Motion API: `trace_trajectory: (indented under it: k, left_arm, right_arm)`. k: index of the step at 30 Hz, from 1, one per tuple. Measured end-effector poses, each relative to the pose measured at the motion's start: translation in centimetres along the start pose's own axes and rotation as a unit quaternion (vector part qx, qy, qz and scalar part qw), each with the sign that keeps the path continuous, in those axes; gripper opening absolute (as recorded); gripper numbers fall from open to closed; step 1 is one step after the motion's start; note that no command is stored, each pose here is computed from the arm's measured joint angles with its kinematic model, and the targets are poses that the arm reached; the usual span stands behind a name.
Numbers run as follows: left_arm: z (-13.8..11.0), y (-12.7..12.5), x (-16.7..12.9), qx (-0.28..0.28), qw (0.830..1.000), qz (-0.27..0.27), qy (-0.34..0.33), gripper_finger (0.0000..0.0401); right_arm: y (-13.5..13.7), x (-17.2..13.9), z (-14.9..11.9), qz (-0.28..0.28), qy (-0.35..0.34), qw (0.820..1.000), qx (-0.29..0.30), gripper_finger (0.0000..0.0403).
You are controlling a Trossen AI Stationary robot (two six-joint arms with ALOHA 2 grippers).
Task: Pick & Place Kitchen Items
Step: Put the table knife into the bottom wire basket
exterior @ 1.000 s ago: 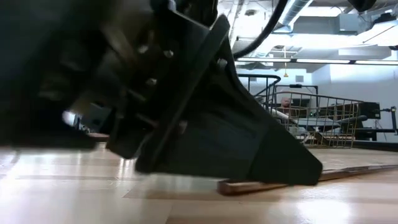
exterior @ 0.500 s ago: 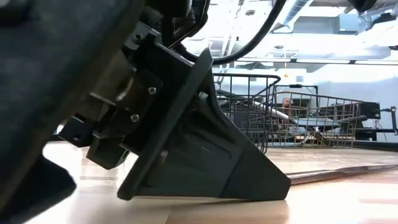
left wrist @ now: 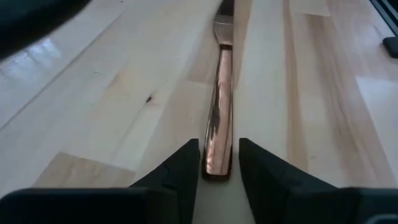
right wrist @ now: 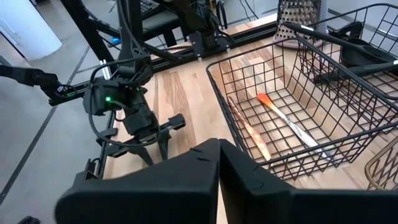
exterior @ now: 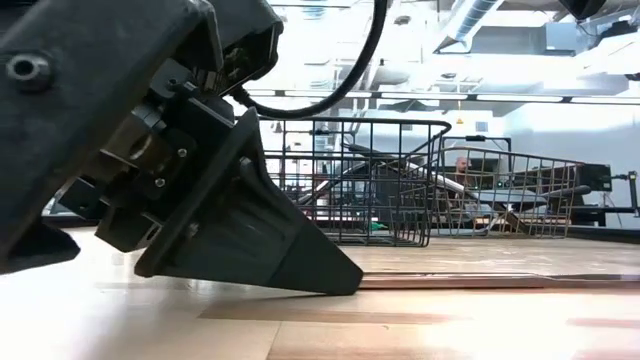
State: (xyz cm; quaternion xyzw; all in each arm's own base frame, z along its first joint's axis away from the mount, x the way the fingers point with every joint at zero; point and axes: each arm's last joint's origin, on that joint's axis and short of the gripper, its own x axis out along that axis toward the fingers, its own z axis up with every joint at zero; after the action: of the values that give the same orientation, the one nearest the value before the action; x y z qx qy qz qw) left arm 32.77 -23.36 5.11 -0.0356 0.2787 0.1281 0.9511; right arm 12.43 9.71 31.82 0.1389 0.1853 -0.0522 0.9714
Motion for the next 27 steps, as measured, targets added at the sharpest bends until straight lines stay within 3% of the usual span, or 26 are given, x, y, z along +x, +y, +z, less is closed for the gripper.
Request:
trace_trajectory:
  k: [7,14,27]
  left_arm:
    - [0.3,0.5,0.5,0.006,1.000,-0.010,0.014,0.0086]
    - [0.6,0.8,1.0,-0.004,0.999,-0.029,0.026,0.0015]
    - [2.1,0.9,0.0,-0.010,0.998,-0.044,0.032,0.0003]
  right_arm:
    - [0.0,0.0,0.0,0.001,0.000,1.000,0.001,0.0000]
    - [0.1,0.0,0.1,0.003,-0.004,1.000,0.005,0.0000]
    - [0.1,0.0,0.1,0.004,-0.004,1.000,0.005,0.0000]
